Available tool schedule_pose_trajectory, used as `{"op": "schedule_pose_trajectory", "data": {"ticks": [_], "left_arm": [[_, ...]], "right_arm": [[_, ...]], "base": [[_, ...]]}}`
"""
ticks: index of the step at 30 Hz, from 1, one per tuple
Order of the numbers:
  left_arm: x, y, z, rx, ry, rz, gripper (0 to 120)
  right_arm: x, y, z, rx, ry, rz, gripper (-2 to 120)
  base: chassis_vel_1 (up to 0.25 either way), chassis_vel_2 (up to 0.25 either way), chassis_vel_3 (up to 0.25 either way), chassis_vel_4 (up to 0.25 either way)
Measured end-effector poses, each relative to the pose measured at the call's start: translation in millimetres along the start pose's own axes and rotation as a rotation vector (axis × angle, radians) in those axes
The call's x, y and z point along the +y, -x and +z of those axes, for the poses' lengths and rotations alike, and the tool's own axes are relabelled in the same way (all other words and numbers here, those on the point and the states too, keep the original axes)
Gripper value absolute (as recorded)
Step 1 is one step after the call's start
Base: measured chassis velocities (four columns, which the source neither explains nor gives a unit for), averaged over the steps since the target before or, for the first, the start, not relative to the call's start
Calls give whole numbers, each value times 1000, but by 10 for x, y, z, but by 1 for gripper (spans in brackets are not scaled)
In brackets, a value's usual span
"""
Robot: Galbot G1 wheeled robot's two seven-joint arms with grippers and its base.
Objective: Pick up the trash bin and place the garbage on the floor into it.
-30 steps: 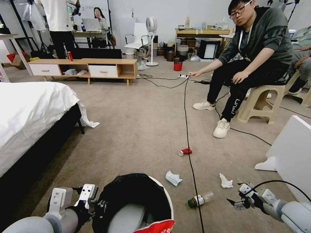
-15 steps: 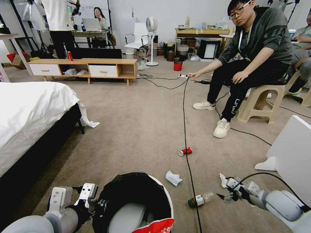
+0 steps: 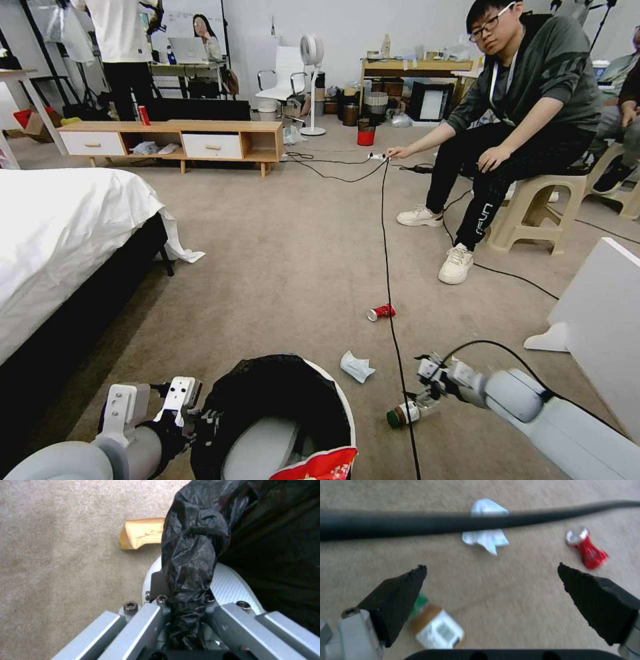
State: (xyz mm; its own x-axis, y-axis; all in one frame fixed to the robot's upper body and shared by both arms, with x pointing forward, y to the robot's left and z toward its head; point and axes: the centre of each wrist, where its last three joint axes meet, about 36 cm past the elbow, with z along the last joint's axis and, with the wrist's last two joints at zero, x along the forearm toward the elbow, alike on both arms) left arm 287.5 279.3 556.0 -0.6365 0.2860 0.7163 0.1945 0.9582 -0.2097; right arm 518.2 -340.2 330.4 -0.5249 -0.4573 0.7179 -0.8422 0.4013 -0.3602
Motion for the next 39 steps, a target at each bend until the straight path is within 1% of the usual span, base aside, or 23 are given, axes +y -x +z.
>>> {"op": "schedule_pose_trajectory", "data": {"ticks": [3,4,6,7,10,16,25,33,36,39], "left_arm": [[0,7,7,1,-4,2,1],[0,7,7,1,-4,2,1],[6,12,10,2,-5,-1,1],[6,12,10,2,-5,-1,1],[10,8,7,0,-5,-3,1],[11,6,13,1,-7,-4,1],[3,4,17,-1,-7,-3,1],[7,0,15,-2,-7,-5,1],[7,0,14,-3,-8,-5,1],[9,0,10,-5,-8,-5,1]], "right_arm": [[22,175,-53,2,-25,-38,100],[22,175,-53,2,-25,-38,100],[72,303,-49,11,-72,-73,100],[72,303,-49,11,-72,-73,100],[138,423,25,26,-112,-104,100],[244,496,100,39,-149,-142,100],[350,511,286,60,-194,-182,100],[460,469,479,90,-205,-206,100],[511,419,575,106,-200,-211,100],[529,276,819,145,-196,-203,100]], "base": [[0,0,0,0],[0,0,0,0],[0,0,0,0],[0,0,0,0],[0,0,0,0],[0,0,0,0],[0,0,0,0],[0,0,0,0],[0,0,0,0],[0,0,0,0]]}}
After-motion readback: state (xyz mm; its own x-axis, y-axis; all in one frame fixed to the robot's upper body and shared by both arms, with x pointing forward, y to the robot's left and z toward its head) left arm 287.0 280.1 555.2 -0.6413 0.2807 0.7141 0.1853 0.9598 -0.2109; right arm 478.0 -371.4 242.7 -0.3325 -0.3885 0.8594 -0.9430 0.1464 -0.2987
